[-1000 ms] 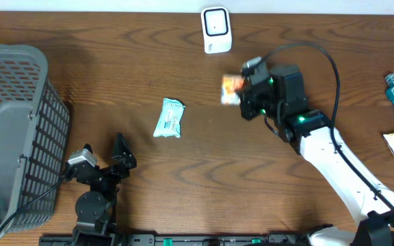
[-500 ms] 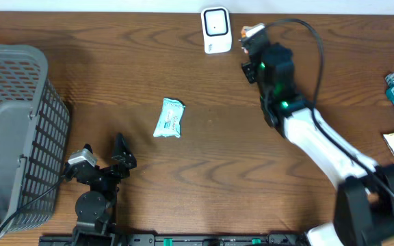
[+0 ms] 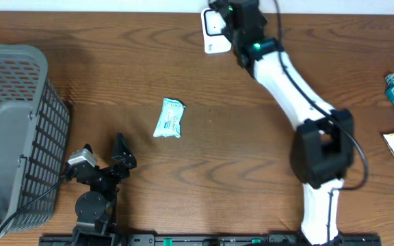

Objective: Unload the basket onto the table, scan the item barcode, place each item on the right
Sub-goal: 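Hold the orange box in front of the white scanner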

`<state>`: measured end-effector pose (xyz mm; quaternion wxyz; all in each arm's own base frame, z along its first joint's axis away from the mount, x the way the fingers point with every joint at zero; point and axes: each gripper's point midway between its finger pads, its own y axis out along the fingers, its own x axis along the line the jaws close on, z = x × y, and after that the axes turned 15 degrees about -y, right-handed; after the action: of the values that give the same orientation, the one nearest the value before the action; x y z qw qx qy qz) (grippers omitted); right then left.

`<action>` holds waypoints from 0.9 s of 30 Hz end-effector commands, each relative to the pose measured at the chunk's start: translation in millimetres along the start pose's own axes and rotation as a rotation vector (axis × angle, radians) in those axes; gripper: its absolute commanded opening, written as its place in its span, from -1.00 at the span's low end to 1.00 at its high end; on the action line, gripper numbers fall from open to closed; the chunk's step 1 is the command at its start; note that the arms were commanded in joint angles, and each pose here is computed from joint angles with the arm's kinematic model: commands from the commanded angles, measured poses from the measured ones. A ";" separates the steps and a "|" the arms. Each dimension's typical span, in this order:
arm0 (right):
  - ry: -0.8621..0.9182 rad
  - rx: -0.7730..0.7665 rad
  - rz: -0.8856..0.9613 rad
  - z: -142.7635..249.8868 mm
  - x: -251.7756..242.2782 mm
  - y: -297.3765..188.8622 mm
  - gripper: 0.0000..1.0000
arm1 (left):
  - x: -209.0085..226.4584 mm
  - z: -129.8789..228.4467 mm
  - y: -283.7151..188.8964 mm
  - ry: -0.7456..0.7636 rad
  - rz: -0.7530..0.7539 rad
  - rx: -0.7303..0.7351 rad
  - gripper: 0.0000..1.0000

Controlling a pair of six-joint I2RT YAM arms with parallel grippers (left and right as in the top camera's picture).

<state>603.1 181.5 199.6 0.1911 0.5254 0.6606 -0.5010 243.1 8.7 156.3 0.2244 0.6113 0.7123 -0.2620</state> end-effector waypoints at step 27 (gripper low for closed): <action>-0.399 0.226 0.235 -4.1 23.1 36.7 -0.98 | 12.8 12.0 1.3 0.005 -0.041 0.031 0.96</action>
<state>628.4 203.7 128.8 0.3175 0.4787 0.4970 -0.6504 243.2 8.7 156.1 0.2244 0.6112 0.7123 -0.2622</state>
